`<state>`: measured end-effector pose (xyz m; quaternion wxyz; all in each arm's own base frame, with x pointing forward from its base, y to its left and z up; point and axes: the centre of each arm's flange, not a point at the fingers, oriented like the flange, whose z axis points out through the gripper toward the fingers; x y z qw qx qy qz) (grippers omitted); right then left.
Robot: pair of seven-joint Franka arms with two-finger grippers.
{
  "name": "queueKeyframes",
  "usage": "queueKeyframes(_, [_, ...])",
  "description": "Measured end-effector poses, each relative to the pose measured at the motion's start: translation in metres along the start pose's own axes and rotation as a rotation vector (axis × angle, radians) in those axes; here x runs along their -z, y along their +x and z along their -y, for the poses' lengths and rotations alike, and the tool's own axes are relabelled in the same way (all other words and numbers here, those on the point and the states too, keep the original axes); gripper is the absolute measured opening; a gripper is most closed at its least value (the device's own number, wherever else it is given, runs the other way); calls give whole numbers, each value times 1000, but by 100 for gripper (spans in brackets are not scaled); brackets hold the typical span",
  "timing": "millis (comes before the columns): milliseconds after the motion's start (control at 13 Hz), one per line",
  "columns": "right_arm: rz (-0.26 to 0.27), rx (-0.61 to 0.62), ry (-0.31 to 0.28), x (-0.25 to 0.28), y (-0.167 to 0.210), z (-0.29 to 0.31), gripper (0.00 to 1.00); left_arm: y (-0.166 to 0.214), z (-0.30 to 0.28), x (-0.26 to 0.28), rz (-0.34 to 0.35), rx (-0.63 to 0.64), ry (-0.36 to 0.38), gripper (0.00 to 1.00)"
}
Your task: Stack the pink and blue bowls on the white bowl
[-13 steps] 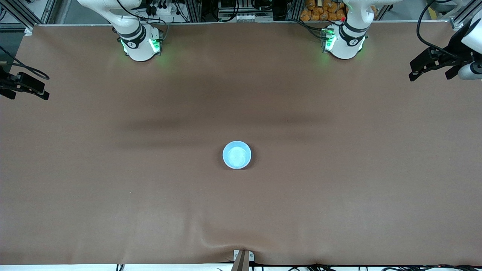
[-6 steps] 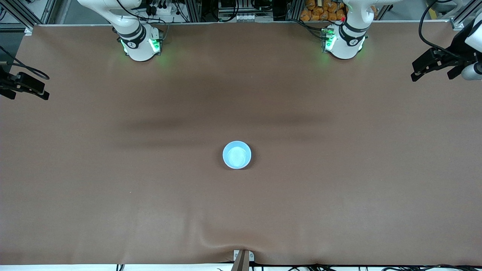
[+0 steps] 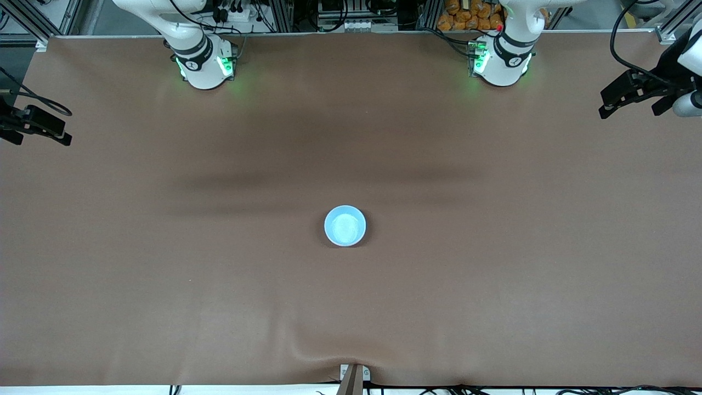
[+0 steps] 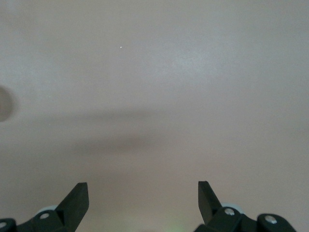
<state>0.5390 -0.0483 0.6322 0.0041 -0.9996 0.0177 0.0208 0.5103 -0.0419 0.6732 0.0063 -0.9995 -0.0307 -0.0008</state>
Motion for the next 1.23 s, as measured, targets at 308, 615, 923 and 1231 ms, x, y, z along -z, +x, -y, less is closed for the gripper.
queueKeyframes(308, [0, 0, 0, 0, 0, 0, 100, 1, 6, 0, 1, 7, 0, 100])
queueKeyframes(615, [0, 0, 0, 0, 0, 0, 100, 1, 6, 0, 1, 3, 0, 100])
queueKeyframes(923, [0, 0, 0, 0, 0, 0, 100, 1, 5, 0, 1, 1, 0, 100])
queueKeyframes(1231, [0, 0, 0, 0, 0, 0, 100, 1, 5, 0, 1, 1, 0, 100])
